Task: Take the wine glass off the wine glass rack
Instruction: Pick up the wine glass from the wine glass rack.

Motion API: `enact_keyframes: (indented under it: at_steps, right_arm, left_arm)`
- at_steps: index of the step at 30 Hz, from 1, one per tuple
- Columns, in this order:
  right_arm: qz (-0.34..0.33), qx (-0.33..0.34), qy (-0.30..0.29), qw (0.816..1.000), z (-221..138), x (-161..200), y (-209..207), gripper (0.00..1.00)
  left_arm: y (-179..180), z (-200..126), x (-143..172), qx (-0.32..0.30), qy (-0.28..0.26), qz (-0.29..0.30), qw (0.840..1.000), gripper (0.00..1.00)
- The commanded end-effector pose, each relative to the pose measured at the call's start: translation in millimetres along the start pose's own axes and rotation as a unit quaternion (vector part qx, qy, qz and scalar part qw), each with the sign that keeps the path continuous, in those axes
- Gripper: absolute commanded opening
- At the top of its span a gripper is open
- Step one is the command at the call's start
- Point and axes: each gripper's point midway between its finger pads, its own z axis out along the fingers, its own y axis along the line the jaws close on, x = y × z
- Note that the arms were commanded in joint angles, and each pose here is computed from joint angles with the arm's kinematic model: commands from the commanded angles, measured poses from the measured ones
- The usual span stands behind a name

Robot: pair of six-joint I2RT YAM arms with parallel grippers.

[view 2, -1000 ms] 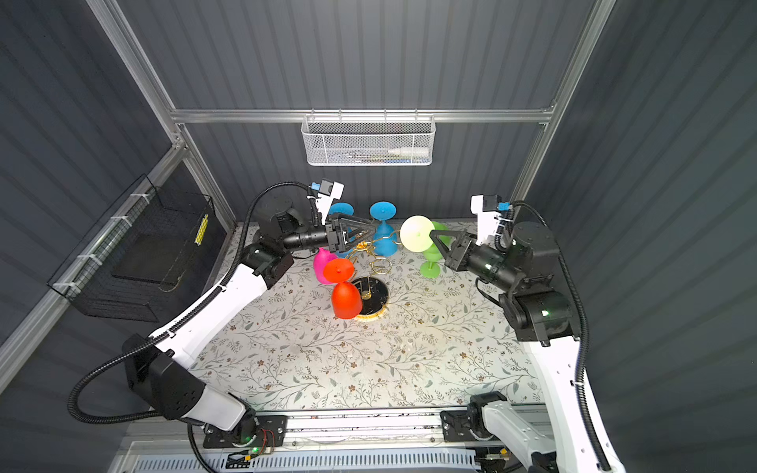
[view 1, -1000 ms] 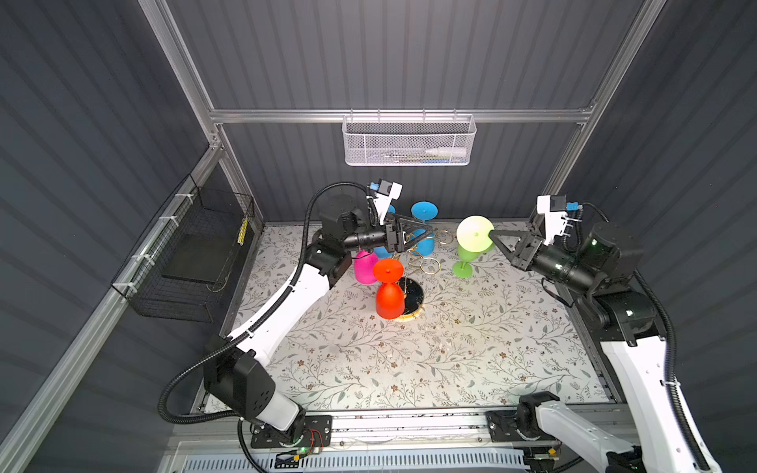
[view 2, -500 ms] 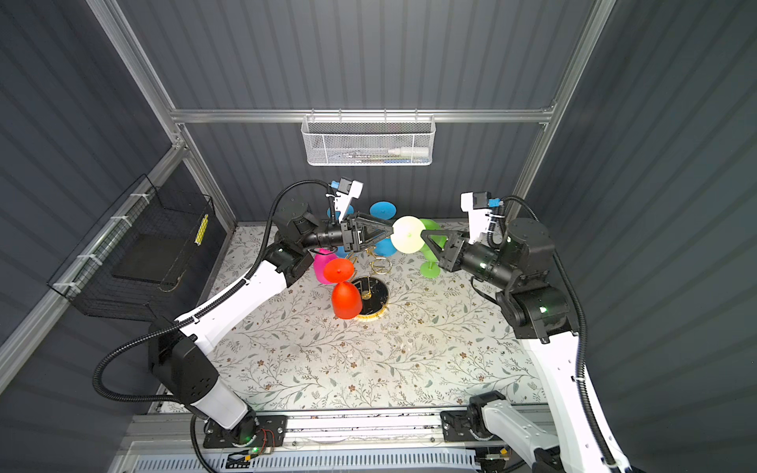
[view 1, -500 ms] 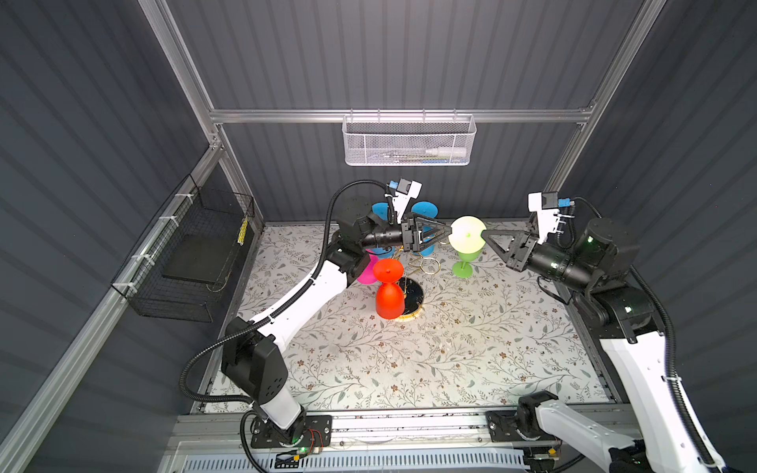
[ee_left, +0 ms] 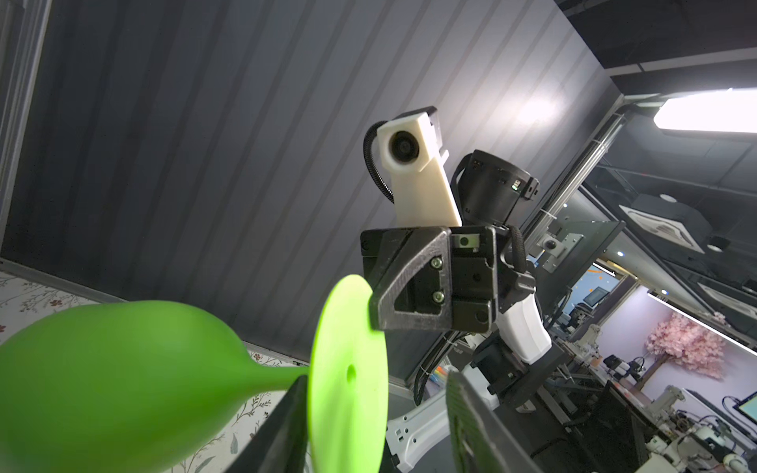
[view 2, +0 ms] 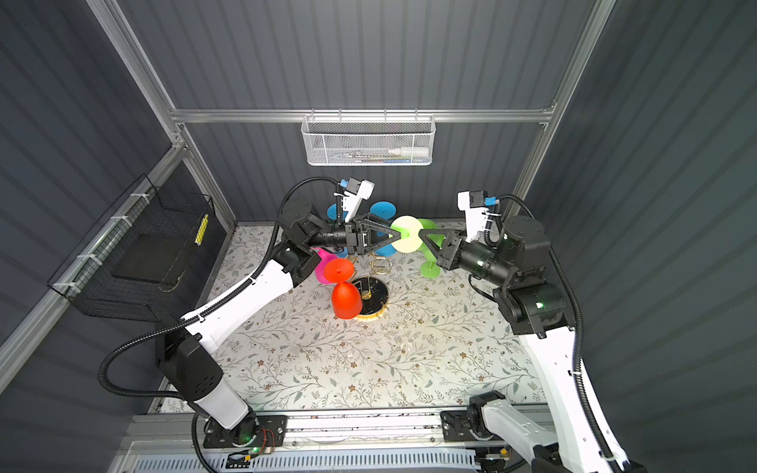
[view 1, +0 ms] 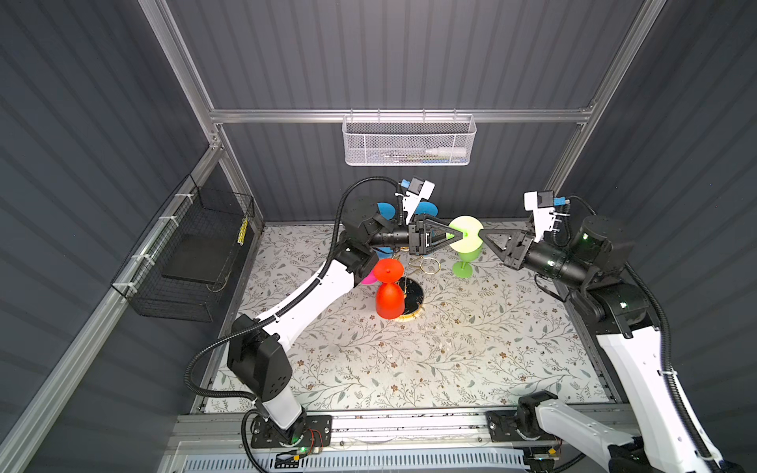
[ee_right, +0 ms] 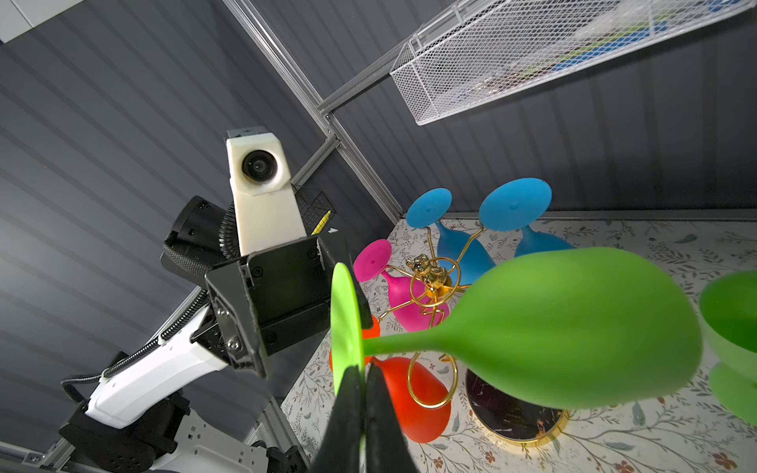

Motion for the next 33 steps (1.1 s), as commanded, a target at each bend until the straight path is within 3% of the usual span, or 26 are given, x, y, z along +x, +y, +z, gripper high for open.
enact_keyframes:
  at_steps: [1, 4, 13, 17, 20, 21, 23, 25, 30, 33]
  right_arm:
    - [-0.030, -0.021, -0.017, 0.999, -4.7, -11.3, 15.5, 0.00]
    - [-0.028, -0.018, -0.015, 0.999, -3.4, -9.8, 12.8, 0.00]
    - [-0.030, -0.012, -0.013, 0.999, -1.6, -7.0, 8.2, 0.00]
    - [-0.028, -0.010, -0.010, 1.000, -0.5, -4.5, 5.5, 0.00]
    - [-0.033, -0.006, -0.013, 0.999, -1.7, -5.6, 5.1, 0.00]
    - [-0.035, -0.002, -0.015, 0.999, -2.7, -5.8, 4.4, 0.07]
    - [-0.039, 0.012, -0.020, 0.999, -6.3, -5.1, 1.3, 0.30]
    - [-0.049, 0.031, -0.027, 0.998, -11.7, -3.2, -3.7, 0.43]
    - [-0.127, 0.100, -0.070, 0.984, -31.0, 4.2, -27.8, 0.65]
    - [-0.197, 0.131, -0.101, 0.966, -40.0, 6.2, -39.6, 0.73]
  left_arm:
    - [-14.4, 4.9, -3.0, 0.032, 0.013, 0.010, 0.999, 0.47]
    - [-14.3, 6.8, -1.0, 0.035, 0.015, 0.005, 0.999, 0.43]
    - [-17.0, 8.3, -3.5, 0.043, 0.007, 0.001, 0.999, 0.18]
    - [-23.8, 7.7, -7.8, 0.054, -0.003, 0.002, 0.999, 0.01]
    - [-22.4, 6.3, -13.0, 0.045, -0.020, -0.011, 0.999, 0.00]
    - [-21.3, 6.0, -13.8, 0.041, -0.023, -0.015, 0.999, 0.00]
    - [-20.8, 5.5, -16.6, 0.033, -0.030, -0.024, 0.999, 0.00]
    - [-19.6, 5.1, -19.8, 0.029, -0.035, -0.035, 0.998, 0.00]
    - [-23.1, 6.8, -28.9, 0.034, -0.041, -0.061, 0.997, 0.00]
    - [-22.1, 8.2, -31.9, 0.032, -0.039, -0.080, 0.996, 0.00]
